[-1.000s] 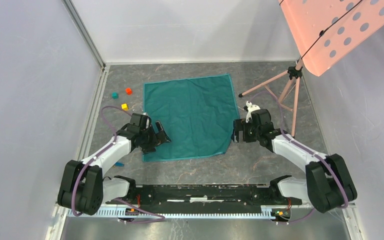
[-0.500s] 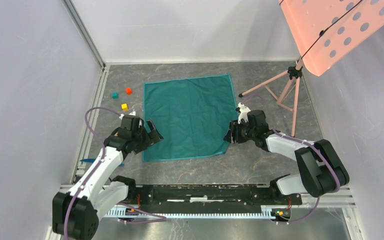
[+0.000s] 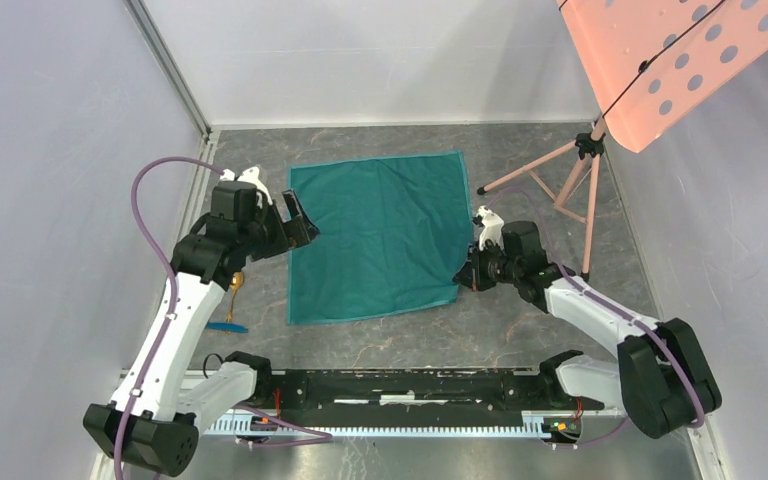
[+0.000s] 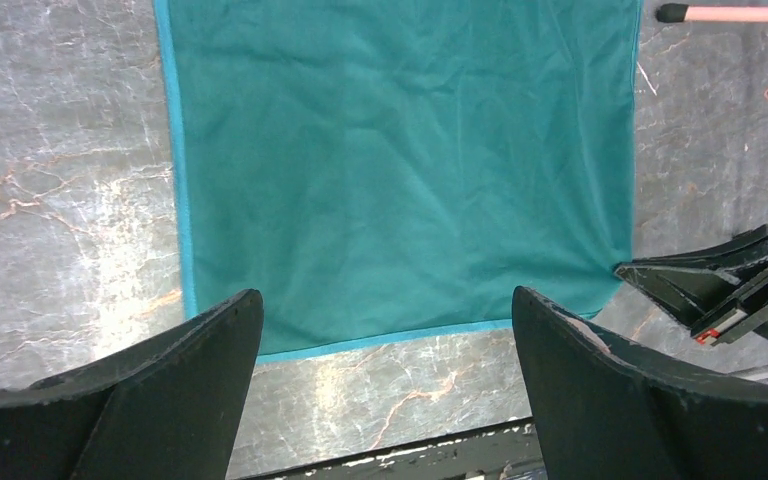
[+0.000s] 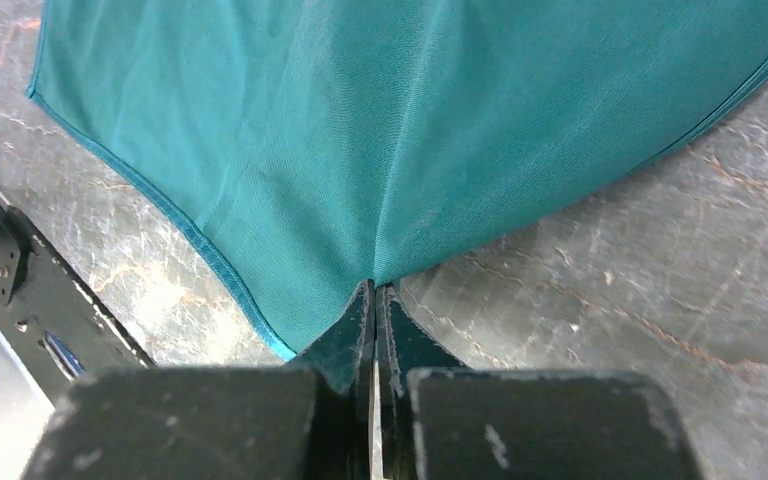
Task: Fold the napkin into a case and place the utensils inside
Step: Smooth out the napkin at the center of the board.
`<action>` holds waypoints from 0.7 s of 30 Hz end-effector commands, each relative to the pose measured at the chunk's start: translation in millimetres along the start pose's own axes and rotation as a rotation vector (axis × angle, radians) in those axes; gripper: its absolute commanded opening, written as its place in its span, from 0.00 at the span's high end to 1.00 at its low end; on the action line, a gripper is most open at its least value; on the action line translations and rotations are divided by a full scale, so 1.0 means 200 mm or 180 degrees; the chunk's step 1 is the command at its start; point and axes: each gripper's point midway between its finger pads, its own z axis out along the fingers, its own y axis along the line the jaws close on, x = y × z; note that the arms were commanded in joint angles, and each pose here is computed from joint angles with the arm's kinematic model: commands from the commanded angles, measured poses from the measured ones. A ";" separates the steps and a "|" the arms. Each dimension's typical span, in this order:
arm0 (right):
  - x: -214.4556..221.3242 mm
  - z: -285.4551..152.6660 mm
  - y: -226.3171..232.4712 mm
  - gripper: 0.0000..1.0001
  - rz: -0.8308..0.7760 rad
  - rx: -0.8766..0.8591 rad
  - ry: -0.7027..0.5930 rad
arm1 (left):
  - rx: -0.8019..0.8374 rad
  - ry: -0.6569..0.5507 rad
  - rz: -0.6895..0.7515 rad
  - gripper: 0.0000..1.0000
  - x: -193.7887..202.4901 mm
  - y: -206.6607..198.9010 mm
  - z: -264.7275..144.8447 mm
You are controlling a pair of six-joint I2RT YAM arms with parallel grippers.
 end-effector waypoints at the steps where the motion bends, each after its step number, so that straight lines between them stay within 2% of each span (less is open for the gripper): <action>1: -0.04 -0.09 -0.05 1.00 -0.0095 0.0371 0.0102 | -0.0036 0.0162 0.0354 0.00 0.02 0.02 -0.08; 5: 0.02 -0.15 -0.16 1.00 -0.0130 0.0818 0.0483 | 0.0184 0.0282 0.0226 0.00 0.08 -0.03 -0.03; 7: 0.02 -0.18 -0.19 1.00 -0.0174 0.0948 0.0535 | 0.0372 0.0384 0.0117 0.00 0.14 -0.06 0.02; 12: -0.04 -0.19 -0.15 1.00 -0.0179 0.0861 0.0401 | 0.0738 0.0569 -0.0308 0.00 0.28 -0.11 0.19; 15: -0.06 -0.19 -0.13 1.00 -0.0099 0.0847 0.0346 | 0.0729 0.0709 -0.0515 0.00 0.37 -0.09 0.25; 17: -0.08 -0.16 -0.03 0.99 -0.0185 0.0543 0.0284 | 0.0679 0.0712 -0.0600 0.00 0.41 -0.06 0.28; 19: -0.06 -0.12 0.13 0.80 -0.0262 0.0058 0.0348 | 0.0585 0.0704 -0.0658 0.00 0.45 -0.02 0.30; 21: -0.02 -0.06 0.28 0.68 -0.0222 -0.0431 0.0481 | 0.0630 0.0764 -0.0689 0.00 0.49 -0.02 0.32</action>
